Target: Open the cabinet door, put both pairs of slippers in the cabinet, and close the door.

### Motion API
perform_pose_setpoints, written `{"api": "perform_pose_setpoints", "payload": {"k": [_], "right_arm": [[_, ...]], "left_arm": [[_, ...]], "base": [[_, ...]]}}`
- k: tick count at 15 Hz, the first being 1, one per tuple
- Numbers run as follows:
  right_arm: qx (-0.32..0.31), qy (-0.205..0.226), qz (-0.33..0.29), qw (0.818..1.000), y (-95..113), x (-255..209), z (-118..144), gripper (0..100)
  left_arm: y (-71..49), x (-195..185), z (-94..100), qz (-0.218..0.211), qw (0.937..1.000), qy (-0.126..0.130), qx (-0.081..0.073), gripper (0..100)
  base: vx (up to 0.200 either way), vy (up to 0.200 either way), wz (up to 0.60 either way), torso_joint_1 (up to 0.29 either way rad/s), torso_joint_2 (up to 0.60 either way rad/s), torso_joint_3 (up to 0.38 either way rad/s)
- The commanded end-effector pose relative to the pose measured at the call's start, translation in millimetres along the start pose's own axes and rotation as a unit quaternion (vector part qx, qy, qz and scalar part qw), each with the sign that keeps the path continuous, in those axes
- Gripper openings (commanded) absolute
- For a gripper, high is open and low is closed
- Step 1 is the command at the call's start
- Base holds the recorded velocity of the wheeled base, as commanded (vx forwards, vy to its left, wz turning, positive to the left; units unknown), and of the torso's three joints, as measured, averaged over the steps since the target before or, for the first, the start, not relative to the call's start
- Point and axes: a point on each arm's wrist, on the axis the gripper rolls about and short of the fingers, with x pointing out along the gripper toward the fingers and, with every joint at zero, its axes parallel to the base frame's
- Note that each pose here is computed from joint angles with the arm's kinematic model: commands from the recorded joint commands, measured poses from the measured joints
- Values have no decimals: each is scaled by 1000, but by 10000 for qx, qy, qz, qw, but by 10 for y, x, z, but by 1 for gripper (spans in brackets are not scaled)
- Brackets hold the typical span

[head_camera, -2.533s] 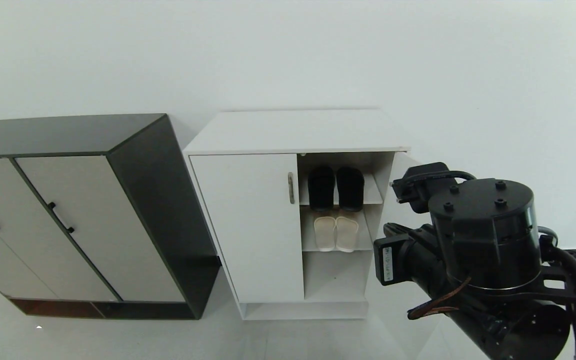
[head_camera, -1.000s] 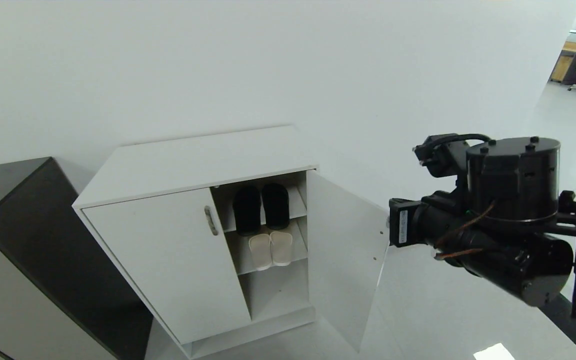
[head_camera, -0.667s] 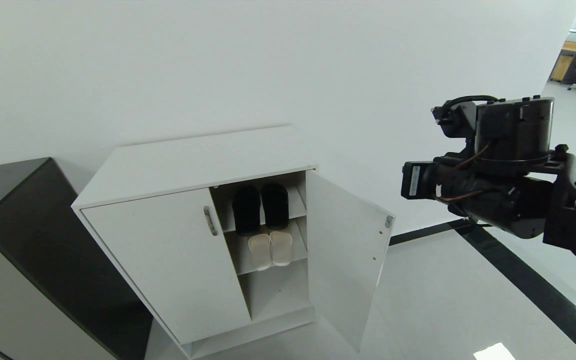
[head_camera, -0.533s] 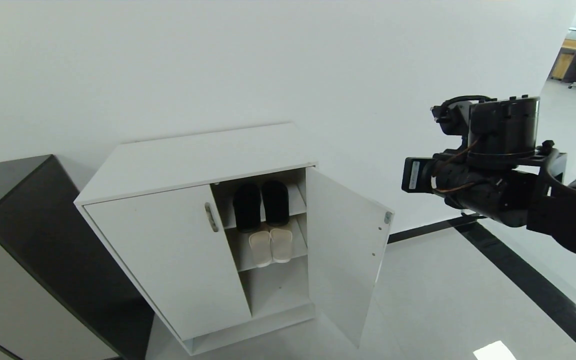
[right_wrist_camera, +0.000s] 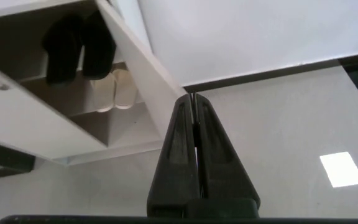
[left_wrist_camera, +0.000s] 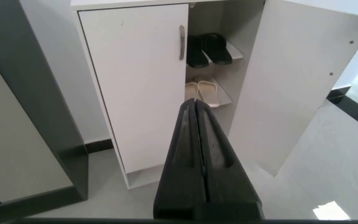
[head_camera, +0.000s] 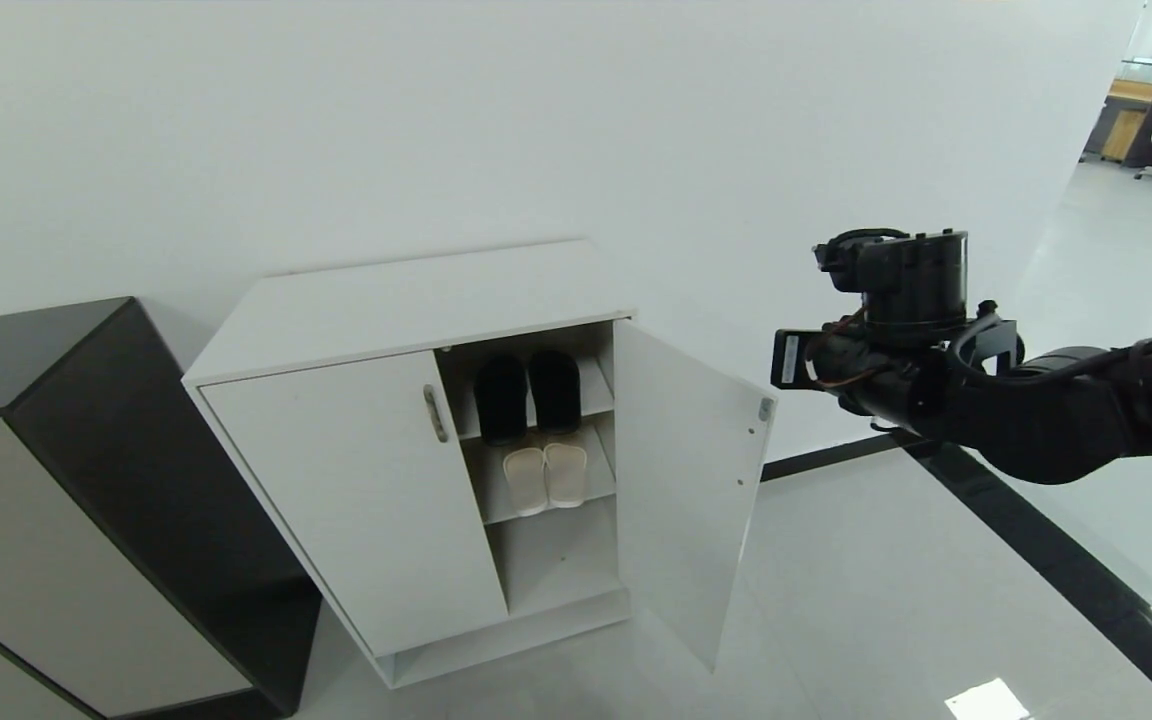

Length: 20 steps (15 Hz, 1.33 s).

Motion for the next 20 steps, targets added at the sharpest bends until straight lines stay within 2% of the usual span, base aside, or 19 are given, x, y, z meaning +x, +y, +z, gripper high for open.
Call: {"api": "perform_pose_setpoints", "payload": {"k": [1, 9, 12, 16, 17, 20], "right_arm": [[-54, 244, -126, 9996, -13, 246, -227, 0], [2, 444, -356, 9984, -89, 688, -510, 0], [-5, 459, -352, 9983, -78, 721, -547, 0], [45, 419, -6, 9991, 197, 474, -494, 0], [-12, 417, 235, 9989, 354, 290, -481, 0], [-111, 413, 696, 9967, 591, -97, -454, 0]], "left_arm": [[0, 0, 0, 4, 10000, -1, -1, 0], [0, 0, 0, 4, 10000, -1, -9, 0], [0, 0, 0, 4, 10000, -1, -1, 0], [0, 0, 0, 4, 10000, -1, -1, 0], [0, 0, 0, 4, 10000, -1, -1, 0], [0, 0, 0, 4, 10000, -1, -1, 0]], "base": [[0, 0, 0, 0, 0, 0], [0, 0, 0, 0, 0, 0], [0, 0, 0, 0, 0, 0], [0, 0, 0, 0, 0, 0], [0, 0, 0, 0, 0, 0], [0, 0, 0, 0, 0, 0]]}}
